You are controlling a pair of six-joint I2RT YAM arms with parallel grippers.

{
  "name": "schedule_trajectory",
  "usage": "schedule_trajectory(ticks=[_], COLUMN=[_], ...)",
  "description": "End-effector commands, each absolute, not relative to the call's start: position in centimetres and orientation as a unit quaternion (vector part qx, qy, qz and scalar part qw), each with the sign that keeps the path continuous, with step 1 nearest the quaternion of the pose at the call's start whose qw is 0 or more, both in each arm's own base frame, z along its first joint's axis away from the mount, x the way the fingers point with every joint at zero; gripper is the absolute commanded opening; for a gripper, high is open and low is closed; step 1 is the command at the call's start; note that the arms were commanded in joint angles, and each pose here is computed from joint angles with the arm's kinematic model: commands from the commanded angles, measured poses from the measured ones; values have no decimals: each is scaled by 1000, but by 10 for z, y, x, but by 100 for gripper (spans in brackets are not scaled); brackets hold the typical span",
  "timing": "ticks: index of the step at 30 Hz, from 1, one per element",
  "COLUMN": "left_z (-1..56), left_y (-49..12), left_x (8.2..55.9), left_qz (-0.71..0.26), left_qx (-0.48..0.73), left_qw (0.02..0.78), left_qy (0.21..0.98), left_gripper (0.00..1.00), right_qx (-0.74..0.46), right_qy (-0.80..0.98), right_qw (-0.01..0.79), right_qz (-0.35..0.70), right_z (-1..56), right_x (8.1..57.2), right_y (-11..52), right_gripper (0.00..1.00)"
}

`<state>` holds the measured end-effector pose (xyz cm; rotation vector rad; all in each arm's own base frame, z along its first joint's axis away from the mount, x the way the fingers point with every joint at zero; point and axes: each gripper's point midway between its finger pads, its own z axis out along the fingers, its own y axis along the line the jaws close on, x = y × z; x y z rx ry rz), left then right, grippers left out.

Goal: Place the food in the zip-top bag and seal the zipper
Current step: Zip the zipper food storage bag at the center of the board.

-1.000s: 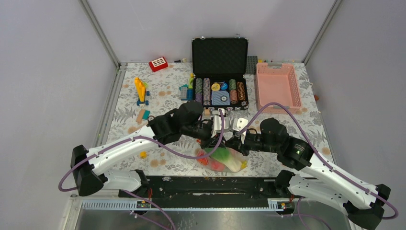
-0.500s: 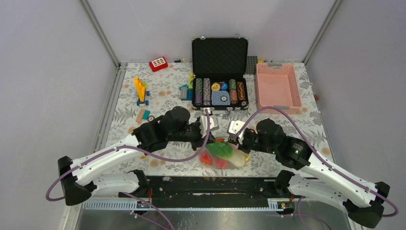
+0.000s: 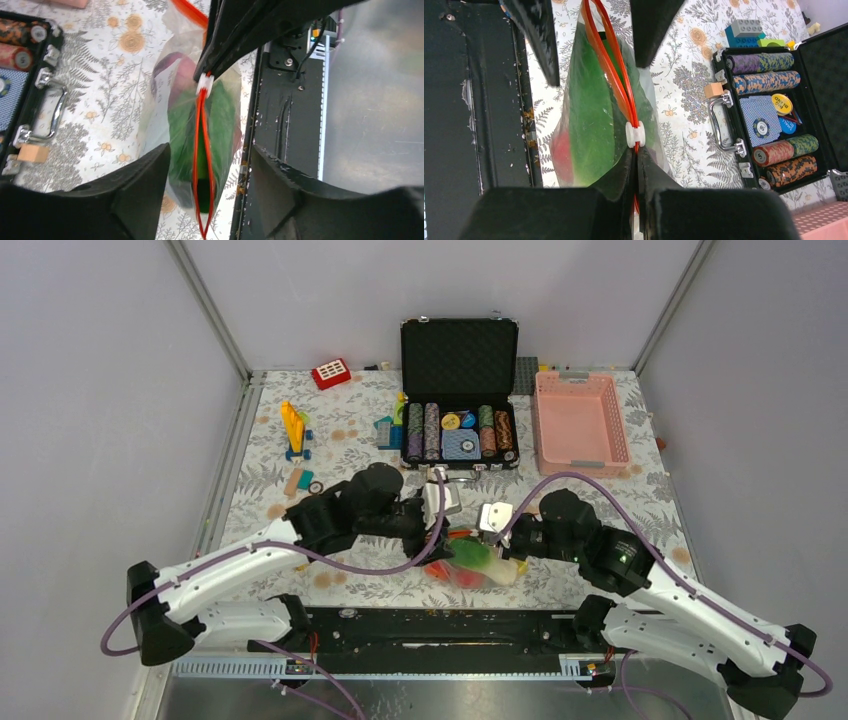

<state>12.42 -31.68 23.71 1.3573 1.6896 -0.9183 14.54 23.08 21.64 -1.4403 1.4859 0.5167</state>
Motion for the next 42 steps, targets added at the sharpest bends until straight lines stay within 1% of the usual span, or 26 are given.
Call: schedule_trajectory(ticks=[1, 2, 3, 5, 8, 10, 11, 14, 15, 19, 20, 22, 24, 29, 32, 35, 39, 42], left_z=[262, 260, 263, 261, 259, 257, 256, 256, 256, 252, 250, 246, 243, 234, 235, 234, 233, 227], left_y=[-339, -343, -347, -353, -361, -365, -367, -372, -373, -372, -370, -367, -364, -345, -337, -325, -308, -293], left_x=[116, 116, 117, 119, 118, 117, 117, 119, 119, 116, 117, 120, 122, 132, 130, 134, 136, 141], left_qz=[-402, -403, -404, -405, -413, -416, -418, -419, -420, -422, -418, -409, -401, -362, -358, -341, -323, -304], left_qx=[568, 573, 575, 581, 588, 590, 592, 591, 591, 597, 596, 592, 590, 570, 563, 547, 526, 493], left_qw=[376, 370, 368, 356, 340, 334, 330, 332, 332, 327, 328, 337, 343, 366, 373, 388, 404, 415], left_qy=[612, 611, 608, 610, 607, 606, 605, 603, 603, 600, 601, 607, 611, 640, 645, 659, 676, 702], left_gripper=[69, 72, 73, 72, 65, 57, 54, 52, 50, 28, 21, 0, 0, 0, 0, 0, 0, 0], right_qx=[-599, -599, -600, -606, -605, -604, -603, -599, -596, -566, -563, -566, -567, -558, -566, -557, -569, -563], right_qy=[588, 587, 586, 578, 571, 568, 567, 563, 563, 572, 571, 563, 562, 590, 587, 605, 611, 625], right_qw=[495, 495, 494, 490, 494, 497, 498, 501, 503, 528, 534, 534, 533, 531, 527, 529, 512, 508], right_qz=[225, 227, 230, 241, 252, 256, 259, 270, 275, 270, 269, 279, 281, 242, 241, 207, 204, 186], right_z=[223, 224, 224, 224, 228, 230, 232, 237, 239, 246, 248, 249, 248, 238, 235, 230, 223, 217], right_x=[146, 146, 145, 141, 140, 139, 139, 136, 135, 143, 143, 137, 136, 146, 143, 152, 148, 155], right_y=[239, 241, 242, 245, 249, 251, 252, 254, 255, 253, 252, 251, 250, 237, 234, 224, 218, 213], right_gripper=[0, 0, 0, 0, 0, 0, 0, 0, 0, 0, 0, 0, 0, 0, 3, 0, 0, 0])
